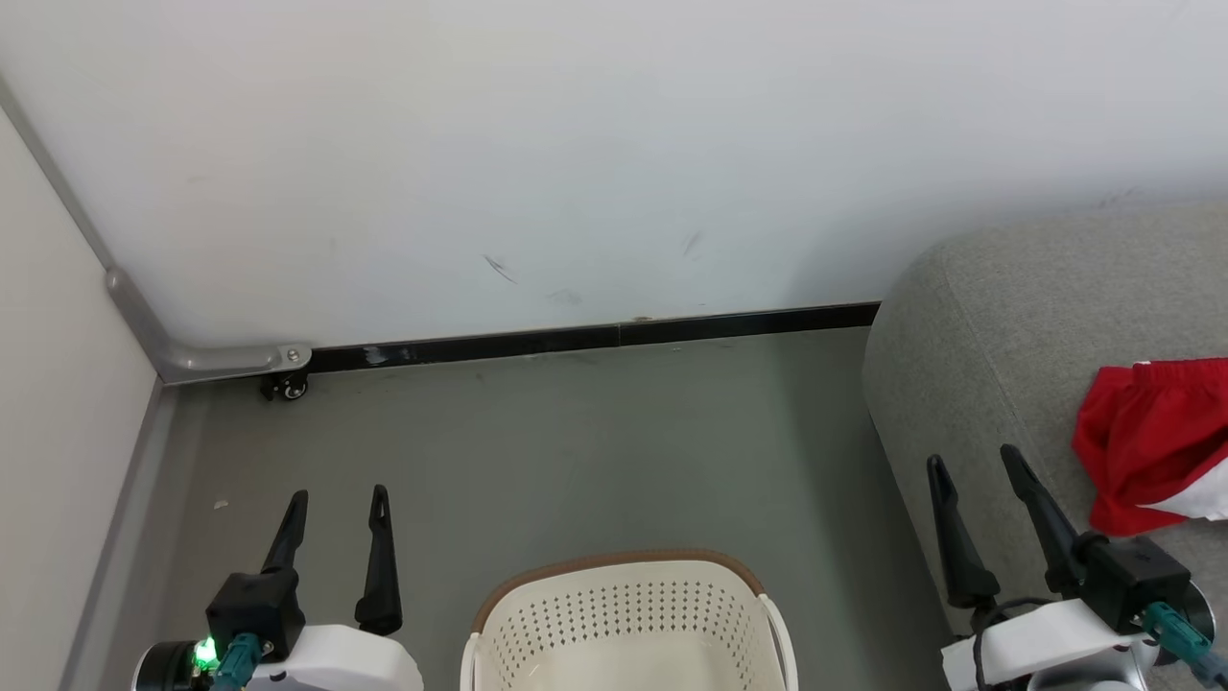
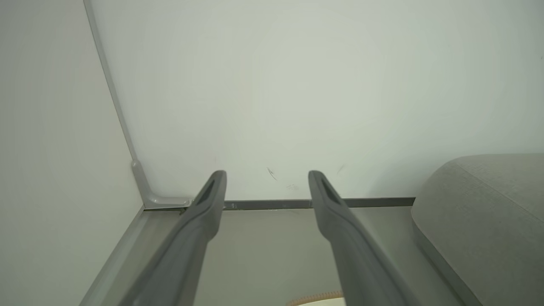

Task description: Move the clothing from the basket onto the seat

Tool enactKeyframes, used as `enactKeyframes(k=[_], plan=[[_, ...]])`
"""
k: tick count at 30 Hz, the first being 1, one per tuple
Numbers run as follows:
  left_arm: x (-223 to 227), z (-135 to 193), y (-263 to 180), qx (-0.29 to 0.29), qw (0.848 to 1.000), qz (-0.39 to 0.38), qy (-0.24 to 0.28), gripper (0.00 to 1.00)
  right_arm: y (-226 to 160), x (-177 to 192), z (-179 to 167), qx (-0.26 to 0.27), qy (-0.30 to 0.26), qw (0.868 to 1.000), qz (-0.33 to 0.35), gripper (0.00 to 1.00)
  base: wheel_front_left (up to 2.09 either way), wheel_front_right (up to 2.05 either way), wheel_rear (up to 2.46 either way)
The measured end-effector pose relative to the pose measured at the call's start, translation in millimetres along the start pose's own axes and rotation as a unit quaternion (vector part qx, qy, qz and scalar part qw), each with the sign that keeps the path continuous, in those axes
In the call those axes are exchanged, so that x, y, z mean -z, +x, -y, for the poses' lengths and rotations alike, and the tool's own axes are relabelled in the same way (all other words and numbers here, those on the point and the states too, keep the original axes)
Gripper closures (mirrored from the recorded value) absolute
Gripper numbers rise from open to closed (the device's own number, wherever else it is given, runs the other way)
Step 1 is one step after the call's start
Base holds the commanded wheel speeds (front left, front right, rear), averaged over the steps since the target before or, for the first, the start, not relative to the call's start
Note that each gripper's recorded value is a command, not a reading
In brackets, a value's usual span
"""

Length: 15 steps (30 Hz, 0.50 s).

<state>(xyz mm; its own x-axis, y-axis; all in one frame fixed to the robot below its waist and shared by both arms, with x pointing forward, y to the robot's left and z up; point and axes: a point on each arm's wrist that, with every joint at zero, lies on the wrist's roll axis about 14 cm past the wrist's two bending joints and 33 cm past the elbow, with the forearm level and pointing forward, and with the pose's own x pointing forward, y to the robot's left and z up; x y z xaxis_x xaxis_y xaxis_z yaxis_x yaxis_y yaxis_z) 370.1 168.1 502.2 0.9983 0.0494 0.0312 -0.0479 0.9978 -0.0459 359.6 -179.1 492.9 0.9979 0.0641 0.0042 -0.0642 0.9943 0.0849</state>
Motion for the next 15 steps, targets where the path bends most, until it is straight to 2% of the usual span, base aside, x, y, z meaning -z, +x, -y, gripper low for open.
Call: enactKeyframes(k=[15], plan=[[0.8, -0.7, 1.0, 0.005, 1.000, 0.002, 0.021, 0.00, -5.4, -2.5, -0.1, 0.002, -0.001, 1.000, 0.000, 0.00, 0.00, 0.00, 0.00]])
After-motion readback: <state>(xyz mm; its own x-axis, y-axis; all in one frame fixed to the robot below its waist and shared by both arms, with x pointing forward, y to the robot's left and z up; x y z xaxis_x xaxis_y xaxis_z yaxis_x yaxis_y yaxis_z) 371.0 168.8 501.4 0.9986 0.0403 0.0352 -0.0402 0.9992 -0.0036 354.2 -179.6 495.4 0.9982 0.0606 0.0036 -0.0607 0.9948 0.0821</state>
